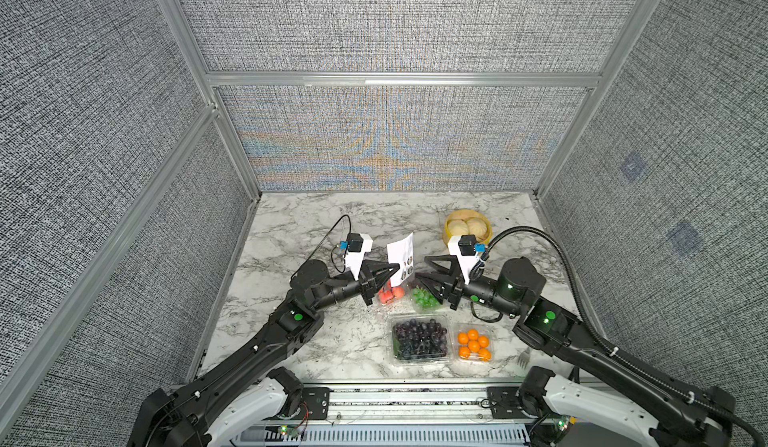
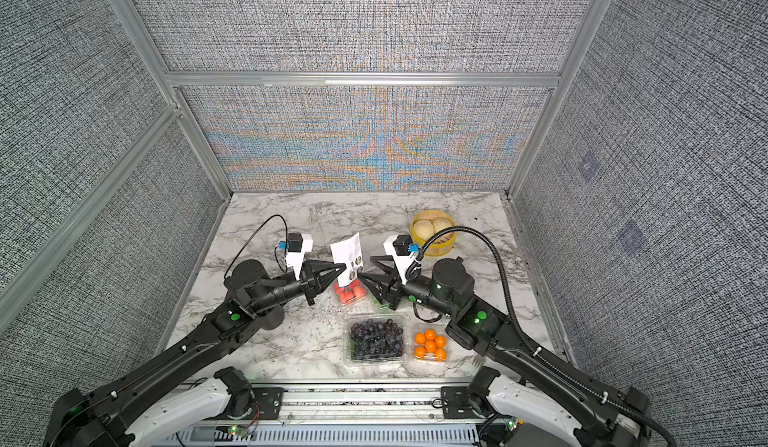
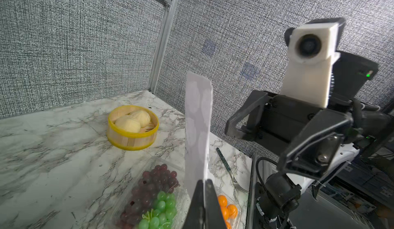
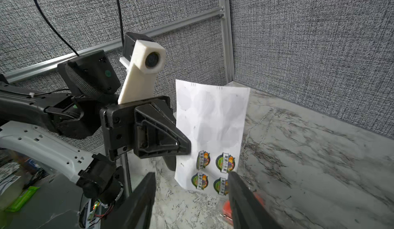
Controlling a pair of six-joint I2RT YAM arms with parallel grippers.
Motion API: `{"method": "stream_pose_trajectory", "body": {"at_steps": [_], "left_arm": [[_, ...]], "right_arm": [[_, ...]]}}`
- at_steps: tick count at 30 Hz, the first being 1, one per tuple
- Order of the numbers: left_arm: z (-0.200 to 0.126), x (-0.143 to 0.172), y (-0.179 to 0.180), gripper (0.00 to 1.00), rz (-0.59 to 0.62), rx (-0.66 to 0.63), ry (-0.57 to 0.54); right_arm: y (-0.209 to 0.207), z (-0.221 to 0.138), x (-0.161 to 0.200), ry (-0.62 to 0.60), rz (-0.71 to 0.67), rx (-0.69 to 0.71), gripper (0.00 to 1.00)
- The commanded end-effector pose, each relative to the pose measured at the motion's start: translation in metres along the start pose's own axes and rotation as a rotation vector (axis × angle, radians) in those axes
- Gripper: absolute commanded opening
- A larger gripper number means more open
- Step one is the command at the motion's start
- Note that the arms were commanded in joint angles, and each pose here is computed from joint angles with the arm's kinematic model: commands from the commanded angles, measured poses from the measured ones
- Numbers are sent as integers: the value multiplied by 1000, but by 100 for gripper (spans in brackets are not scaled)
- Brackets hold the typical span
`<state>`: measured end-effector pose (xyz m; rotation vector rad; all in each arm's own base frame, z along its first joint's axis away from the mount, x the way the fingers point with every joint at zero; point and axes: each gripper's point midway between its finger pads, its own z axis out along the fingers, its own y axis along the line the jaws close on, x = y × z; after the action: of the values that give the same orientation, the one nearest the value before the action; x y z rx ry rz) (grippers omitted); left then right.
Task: Label fruit boxes
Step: Adjust the label sticker, then tear off the label from the label sticker.
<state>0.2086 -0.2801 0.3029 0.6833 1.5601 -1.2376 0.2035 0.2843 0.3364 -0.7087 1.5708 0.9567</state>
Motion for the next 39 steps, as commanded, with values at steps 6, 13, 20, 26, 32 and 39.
{"method": "stream_pose_trajectory", "body": {"at_steps": [6,13,20,26,32,39], "left_arm": [[-1,-4,2,0,16,-15,-16],[1,1,-6,0,-2,44,-4],[-1,-1,-9,0,0,52,-10],[-4,0,-9,0,2,45,-6],[-6,1,2,0,-2,-29,-8],[-15,10,34,0,-38,-221,8]], "right_arm": [[-9,19,11,60,-64,94,51],[-9,32,18,66,-48,78,33],[-15,37,24,76,-43,105,14],[-19,32,23,60,-47,124,0],[-23,21,22,48,-66,159,0],[-62,1,39,150,-124,391,0]]}}
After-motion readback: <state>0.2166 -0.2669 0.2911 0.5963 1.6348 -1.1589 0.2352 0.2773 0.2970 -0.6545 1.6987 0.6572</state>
